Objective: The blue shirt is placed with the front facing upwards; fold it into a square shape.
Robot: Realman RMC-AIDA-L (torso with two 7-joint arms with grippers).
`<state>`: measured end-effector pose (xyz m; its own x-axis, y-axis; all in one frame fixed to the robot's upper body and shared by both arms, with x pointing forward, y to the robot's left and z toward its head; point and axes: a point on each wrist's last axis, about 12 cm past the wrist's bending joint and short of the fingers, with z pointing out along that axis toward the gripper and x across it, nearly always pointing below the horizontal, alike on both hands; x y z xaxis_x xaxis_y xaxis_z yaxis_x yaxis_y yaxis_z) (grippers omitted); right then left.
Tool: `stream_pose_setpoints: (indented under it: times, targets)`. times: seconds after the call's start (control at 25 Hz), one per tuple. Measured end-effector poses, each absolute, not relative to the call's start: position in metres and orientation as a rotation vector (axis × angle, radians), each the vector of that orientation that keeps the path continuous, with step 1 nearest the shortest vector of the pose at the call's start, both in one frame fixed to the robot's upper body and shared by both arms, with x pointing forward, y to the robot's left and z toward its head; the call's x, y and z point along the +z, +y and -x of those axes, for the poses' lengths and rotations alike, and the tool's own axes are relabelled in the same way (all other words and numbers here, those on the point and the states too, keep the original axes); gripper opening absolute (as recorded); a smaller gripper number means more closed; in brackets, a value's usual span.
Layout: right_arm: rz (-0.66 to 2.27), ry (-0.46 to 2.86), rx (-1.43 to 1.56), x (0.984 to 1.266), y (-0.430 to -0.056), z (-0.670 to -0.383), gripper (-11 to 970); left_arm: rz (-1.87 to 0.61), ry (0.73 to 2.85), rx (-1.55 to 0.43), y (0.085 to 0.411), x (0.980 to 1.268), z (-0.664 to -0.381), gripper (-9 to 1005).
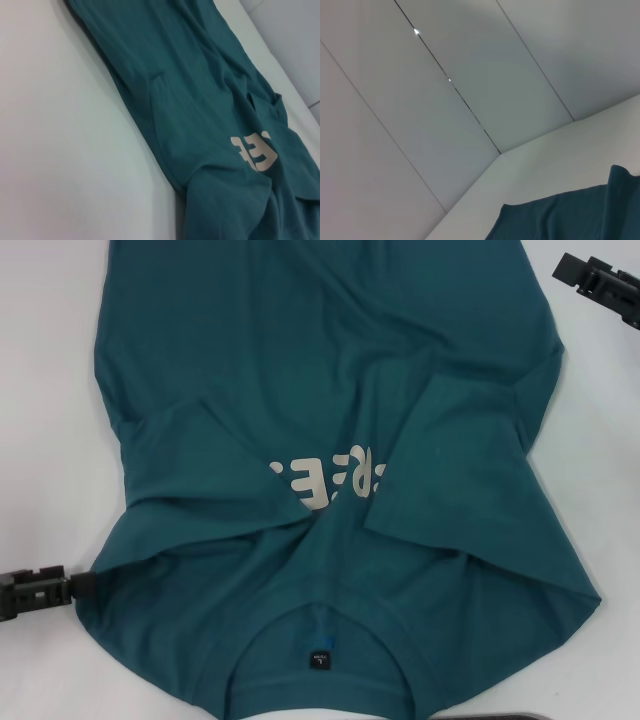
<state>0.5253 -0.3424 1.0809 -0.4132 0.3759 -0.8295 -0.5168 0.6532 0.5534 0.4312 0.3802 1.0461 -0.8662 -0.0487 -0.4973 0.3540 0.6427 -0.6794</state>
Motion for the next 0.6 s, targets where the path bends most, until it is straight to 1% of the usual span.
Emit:
stream_pose_setpoints:
  times: [0.6]
  targets:
    - [0.112,1.738,0.982,1.0812,-0.3436,-0.5249,900,-0.273,2.397,-1.143,0.3744,1.0445,-0.4334,855]
